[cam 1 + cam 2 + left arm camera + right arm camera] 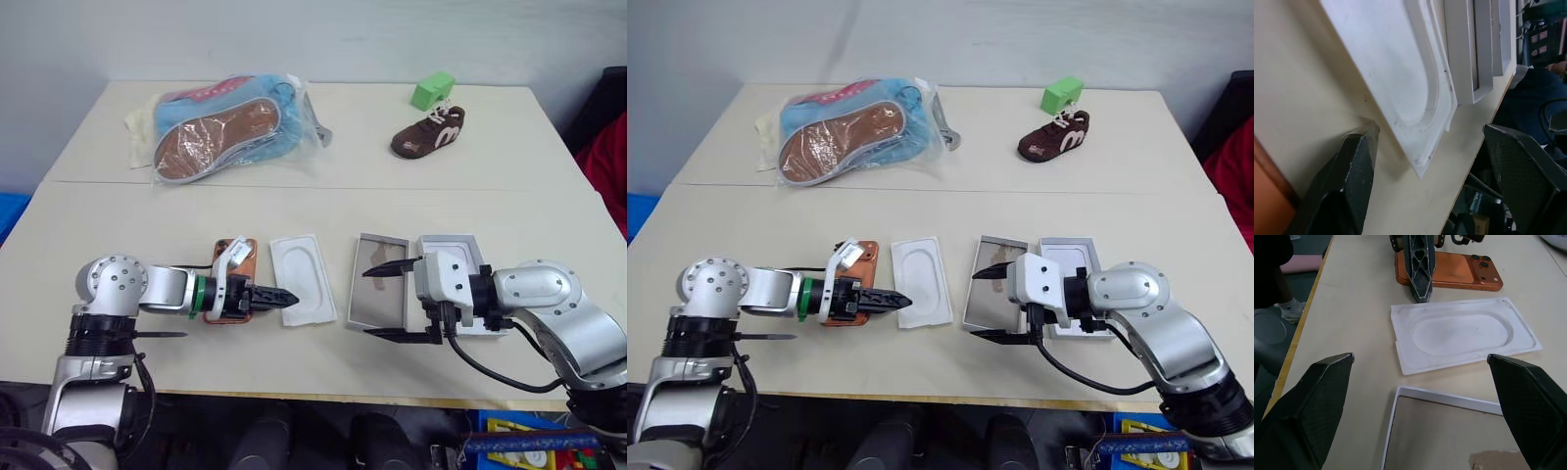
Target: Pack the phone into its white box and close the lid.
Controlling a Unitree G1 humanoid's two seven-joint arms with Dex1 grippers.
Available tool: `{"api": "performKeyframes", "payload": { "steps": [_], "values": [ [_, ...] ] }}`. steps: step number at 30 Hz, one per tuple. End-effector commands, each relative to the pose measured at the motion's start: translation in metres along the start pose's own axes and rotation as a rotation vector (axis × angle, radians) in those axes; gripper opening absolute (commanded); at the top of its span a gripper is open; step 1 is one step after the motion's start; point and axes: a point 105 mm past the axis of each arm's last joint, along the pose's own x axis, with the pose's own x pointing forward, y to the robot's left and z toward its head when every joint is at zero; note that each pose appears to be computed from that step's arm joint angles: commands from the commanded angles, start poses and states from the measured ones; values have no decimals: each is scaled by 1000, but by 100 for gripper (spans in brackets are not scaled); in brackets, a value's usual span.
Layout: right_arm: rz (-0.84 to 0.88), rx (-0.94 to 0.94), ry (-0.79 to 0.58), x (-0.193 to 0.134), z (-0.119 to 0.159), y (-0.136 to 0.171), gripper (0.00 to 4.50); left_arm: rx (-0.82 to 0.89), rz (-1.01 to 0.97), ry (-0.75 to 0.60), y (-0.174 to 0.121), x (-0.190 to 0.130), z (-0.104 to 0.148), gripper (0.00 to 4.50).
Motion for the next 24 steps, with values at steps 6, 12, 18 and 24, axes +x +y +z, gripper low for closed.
{"api": "performKeyframes", "payload": {
  "steps": [6,12,18,24],
  "values": [
    [-45,-12,1,-9,6,3,450,-52,20,25,7,23,-2,326],
    [-47,3,31,-13,-1,8,450,-88,32,9,13,28,-1,138],
    [-48,20,46,-12,-8,11,450,-111,4,-18,11,30,2,1],
    [-59,19,134,-7,-27,14,450,-76,-32,-65,5,8,6,1]
  ]
}}
